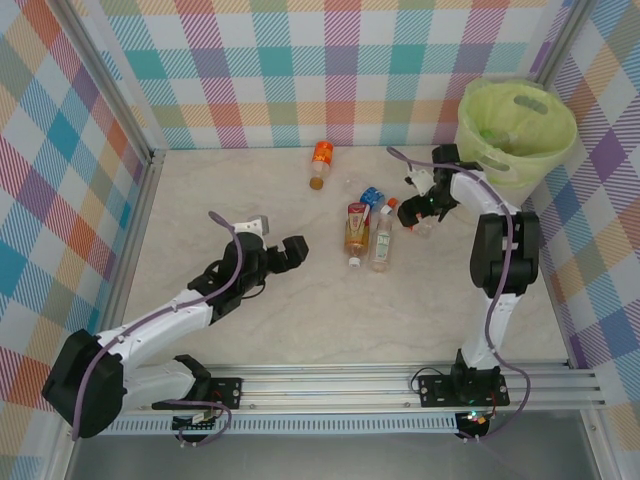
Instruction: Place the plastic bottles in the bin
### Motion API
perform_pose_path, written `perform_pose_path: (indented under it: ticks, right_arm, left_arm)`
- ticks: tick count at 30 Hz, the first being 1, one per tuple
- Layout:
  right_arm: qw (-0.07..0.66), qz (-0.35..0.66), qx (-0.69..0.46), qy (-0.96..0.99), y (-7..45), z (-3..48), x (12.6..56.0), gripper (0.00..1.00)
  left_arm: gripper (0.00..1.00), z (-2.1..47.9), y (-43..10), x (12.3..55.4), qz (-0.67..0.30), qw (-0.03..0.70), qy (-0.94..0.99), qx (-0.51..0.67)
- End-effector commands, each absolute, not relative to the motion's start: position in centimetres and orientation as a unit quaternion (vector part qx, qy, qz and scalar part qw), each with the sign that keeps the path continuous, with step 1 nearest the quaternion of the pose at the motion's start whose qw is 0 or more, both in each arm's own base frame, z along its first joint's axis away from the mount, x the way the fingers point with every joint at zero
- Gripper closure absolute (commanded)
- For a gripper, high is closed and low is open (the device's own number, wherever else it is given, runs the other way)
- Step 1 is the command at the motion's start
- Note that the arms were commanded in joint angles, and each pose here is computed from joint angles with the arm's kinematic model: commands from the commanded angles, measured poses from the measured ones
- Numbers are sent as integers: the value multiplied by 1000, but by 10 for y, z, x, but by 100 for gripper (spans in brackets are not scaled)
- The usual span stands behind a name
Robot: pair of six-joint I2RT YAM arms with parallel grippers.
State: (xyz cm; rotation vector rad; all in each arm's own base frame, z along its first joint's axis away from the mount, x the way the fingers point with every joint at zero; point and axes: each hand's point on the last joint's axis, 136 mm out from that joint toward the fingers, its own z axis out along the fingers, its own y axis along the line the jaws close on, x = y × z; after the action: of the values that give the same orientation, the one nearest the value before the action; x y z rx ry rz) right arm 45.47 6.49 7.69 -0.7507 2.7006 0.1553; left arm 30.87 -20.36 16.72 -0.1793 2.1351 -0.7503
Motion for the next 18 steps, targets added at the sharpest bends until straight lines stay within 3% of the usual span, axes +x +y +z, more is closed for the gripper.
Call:
perform_pose_path:
  ticks: [1, 7, 11, 18]
  right_arm:
    - [135, 52, -331, 933, 69, 64, 450, 6]
    - [120, 33, -351, 928, 74, 43, 463, 16]
    - [113, 25, -364, 924, 81, 29, 466, 17]
    - [123, 11, -351, 928, 77, 35, 466, 34]
  left_arm:
    - [0, 178, -223, 311, -333, 409, 849, -32]
    - [0, 174, -251, 308, -358, 364, 859, 32]
    - [0, 170, -253, 312, -354, 360, 863, 32]
    - [0, 167, -249, 315, -342, 368, 864, 26]
